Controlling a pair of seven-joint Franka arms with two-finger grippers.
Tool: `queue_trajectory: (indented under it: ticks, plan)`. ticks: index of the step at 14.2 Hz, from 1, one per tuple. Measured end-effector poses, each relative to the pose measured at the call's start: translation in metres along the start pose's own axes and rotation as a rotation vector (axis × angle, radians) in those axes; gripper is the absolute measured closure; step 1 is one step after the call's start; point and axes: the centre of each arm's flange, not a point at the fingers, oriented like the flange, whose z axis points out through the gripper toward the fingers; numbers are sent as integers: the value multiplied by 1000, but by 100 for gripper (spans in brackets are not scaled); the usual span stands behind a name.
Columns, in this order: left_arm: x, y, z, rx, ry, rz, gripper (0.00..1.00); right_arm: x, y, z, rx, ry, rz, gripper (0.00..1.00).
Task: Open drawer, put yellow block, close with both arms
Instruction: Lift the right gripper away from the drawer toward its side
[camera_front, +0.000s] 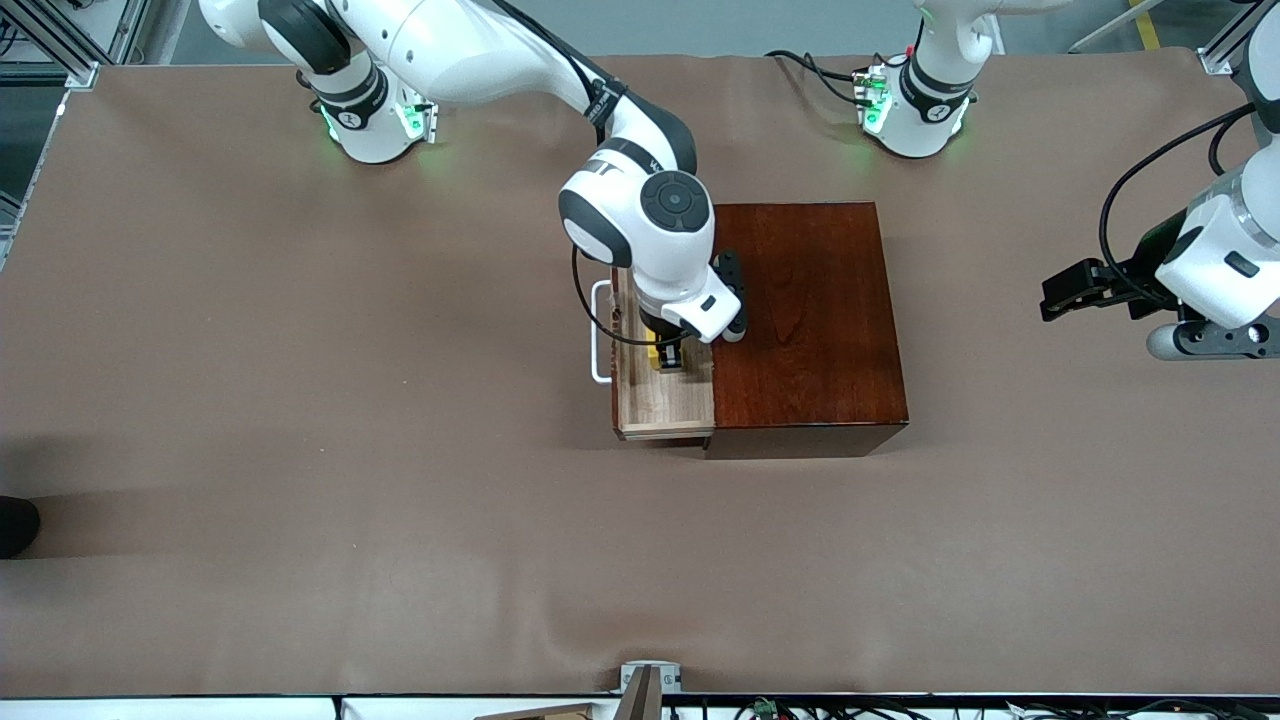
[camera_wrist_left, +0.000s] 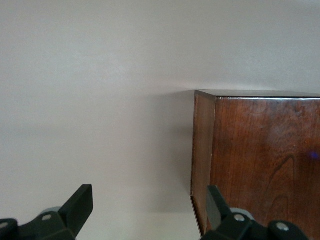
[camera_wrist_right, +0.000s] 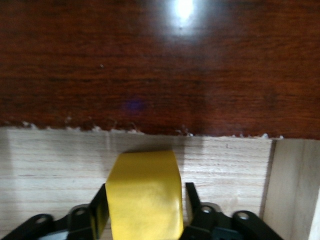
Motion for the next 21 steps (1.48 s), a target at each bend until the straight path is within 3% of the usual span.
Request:
queue_trajectory:
  ticks: [3, 11, 21]
  plan:
    - [0, 0, 0, 0, 0, 0, 0, -4, 4, -1, -14, -10, 2, 1]
    - [1, 0, 0, -1, 4, -1, 0, -26, 22, -42, -29, -28, 56, 0]
    - [8, 5, 10, -17, 6, 4, 0, -220, 90, -186, -3, -122, 339, 0]
